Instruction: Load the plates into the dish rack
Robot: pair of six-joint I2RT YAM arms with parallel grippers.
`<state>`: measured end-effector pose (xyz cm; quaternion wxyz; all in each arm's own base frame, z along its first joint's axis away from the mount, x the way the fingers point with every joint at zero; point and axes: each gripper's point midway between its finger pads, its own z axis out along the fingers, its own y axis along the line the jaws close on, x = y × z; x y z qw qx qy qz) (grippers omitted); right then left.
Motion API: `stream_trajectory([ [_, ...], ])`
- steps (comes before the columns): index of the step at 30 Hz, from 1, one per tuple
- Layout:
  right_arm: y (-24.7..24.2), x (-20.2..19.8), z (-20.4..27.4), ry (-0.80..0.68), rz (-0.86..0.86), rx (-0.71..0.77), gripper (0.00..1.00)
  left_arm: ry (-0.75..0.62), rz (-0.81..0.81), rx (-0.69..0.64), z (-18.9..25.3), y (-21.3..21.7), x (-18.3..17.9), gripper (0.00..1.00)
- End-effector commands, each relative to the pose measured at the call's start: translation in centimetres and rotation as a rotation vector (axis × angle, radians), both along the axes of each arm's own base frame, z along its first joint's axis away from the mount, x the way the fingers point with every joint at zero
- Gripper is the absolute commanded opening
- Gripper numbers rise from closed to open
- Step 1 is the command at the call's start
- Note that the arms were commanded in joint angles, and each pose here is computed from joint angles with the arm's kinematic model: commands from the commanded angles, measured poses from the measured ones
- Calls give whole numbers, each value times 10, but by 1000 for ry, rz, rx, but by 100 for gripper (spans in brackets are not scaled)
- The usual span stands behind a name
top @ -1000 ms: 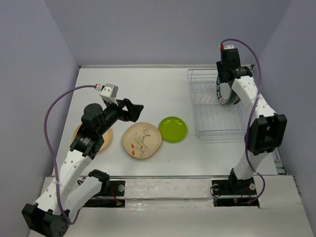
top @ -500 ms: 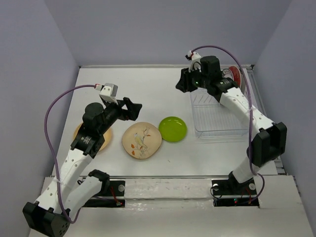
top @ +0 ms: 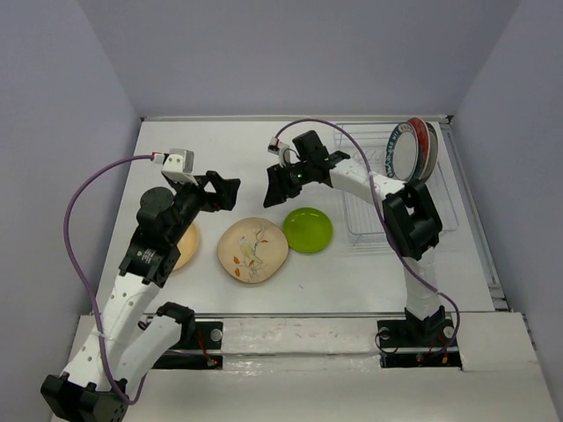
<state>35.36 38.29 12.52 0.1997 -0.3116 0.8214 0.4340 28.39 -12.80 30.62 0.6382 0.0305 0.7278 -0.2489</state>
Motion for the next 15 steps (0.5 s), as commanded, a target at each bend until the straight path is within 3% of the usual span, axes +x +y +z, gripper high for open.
stream_trajectory([
  [1,15,0,12,7,48,57,59,-56,25,-8,13,6,2,99],
  [8,23,-6,-35,102,58,-25,59,-59,10,-9,14,3,0,99],
  [15,38,-35,-75,160,109,-98,57,-67,2,-16,17,3,-2,99],
])
